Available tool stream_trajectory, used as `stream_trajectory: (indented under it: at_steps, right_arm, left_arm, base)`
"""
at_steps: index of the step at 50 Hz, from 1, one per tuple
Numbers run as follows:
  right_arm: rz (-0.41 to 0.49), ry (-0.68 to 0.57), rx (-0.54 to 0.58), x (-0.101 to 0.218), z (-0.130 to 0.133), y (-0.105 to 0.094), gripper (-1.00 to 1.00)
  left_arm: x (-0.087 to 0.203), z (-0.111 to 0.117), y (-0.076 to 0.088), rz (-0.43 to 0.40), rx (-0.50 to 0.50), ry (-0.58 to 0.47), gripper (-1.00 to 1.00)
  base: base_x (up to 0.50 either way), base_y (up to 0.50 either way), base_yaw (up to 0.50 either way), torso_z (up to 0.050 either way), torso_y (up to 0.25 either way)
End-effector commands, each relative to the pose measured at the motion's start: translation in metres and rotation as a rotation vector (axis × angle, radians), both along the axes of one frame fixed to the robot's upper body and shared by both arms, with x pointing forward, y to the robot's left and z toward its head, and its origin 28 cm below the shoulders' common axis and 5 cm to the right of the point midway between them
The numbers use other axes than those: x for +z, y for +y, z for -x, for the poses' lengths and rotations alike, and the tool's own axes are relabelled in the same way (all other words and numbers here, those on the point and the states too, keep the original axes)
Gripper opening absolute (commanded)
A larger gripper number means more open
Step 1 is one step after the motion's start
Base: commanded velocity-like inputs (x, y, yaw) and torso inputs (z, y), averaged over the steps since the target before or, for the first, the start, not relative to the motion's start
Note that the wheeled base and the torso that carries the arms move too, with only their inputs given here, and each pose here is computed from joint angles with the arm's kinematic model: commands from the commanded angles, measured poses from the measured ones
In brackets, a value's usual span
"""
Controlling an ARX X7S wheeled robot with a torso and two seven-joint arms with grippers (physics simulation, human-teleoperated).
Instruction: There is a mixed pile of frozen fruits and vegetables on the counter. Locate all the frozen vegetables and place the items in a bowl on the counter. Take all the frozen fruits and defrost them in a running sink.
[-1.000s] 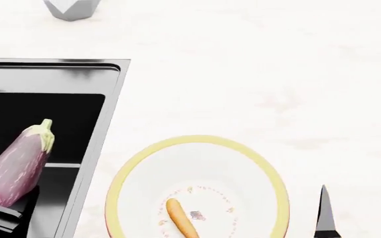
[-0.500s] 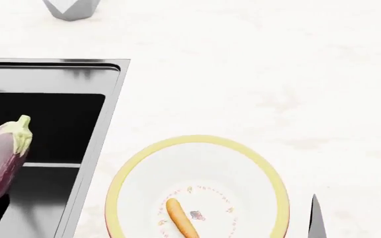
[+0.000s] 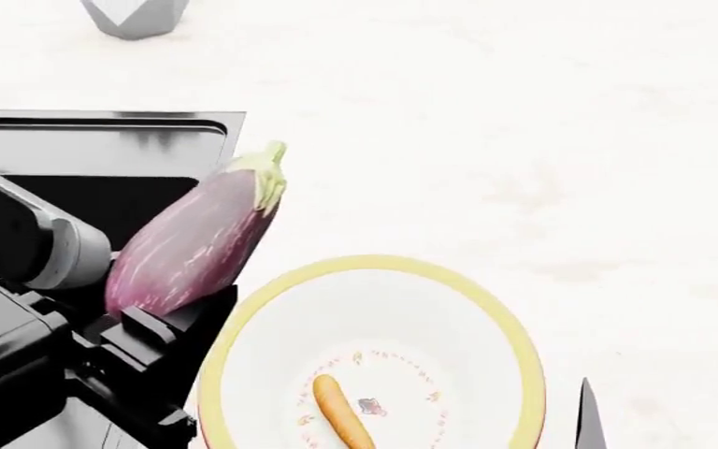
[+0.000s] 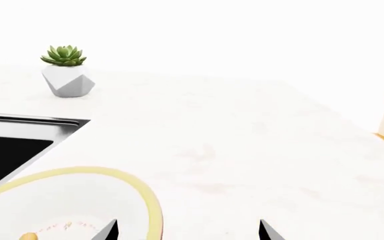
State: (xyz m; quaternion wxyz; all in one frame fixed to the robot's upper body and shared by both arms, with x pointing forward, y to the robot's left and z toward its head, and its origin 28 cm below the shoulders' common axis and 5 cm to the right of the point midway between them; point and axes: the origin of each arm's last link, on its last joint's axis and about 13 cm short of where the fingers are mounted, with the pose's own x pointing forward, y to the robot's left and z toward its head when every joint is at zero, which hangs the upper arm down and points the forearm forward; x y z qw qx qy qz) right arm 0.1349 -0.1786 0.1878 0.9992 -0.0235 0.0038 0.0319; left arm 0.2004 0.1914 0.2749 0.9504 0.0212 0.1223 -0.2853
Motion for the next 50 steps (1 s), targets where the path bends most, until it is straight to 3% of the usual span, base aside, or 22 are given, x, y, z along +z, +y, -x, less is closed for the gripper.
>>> stream_trajectory:
  at_steps: [1, 15, 19, 20, 22, 39, 50]
  right_arm:
    - [-0.012, -0.017, -0.011, 0.0, -0.003, -0.004, 1.0]
    - [-0.011, -0.028, -0.026, 0.003, -0.002, -0.008, 1.0]
    - [-0.016, -0.022, -0.027, -0.001, -0.001, -0.009, 1.0]
    - [-0.015, -0.02, -0.027, -0.001, 0.001, -0.009, 1.0]
    - [-0.016, -0.021, -0.031, -0.001, 0.002, -0.01, 1.0]
    - [-0.025, 0.011, -0.032, -0.013, 0.004, -0.012, 1.0]
    - [-0.03, 0.021, -0.03, -0.016, 0.004, -0.012, 1.0]
  left_arm:
    - [0.004, -0.002, -0.016, 0.041, -0.093, 0.037, -1.0]
    - [-0.01, -0.017, -0.042, 0.001, -0.155, 0.096, -1.0]
    - [-0.019, -0.021, -0.05, -0.019, -0.172, 0.114, -1.0]
    - [-0.024, -0.021, -0.052, -0.062, -0.174, 0.075, -1.0]
    - [-0.033, -0.023, -0.057, -0.058, -0.183, 0.111, -1.0]
    - [-0.062, -0.031, -0.067, -0.085, -0.201, 0.181, -1.0]
    - [-0.062, -0.031, -0.066, -0.09, -0.19, 0.179, -1.0]
  base:
    - [0.0, 0.0, 0.0, 0.0, 0.0]
    - [0.0, 0.0, 0.0, 0.0, 0.001]
    - [0.0, 0.0, 0.0, 0.0, 0.0]
    - [0.0, 0.0, 0.0, 0.0, 0.0]
    - [0.0, 0.0, 0.0, 0.0, 0.0]
    - [0.0, 0.0, 0.0, 0.0, 0.001]
    - [0.0, 0.0, 0.0, 0.0, 0.001]
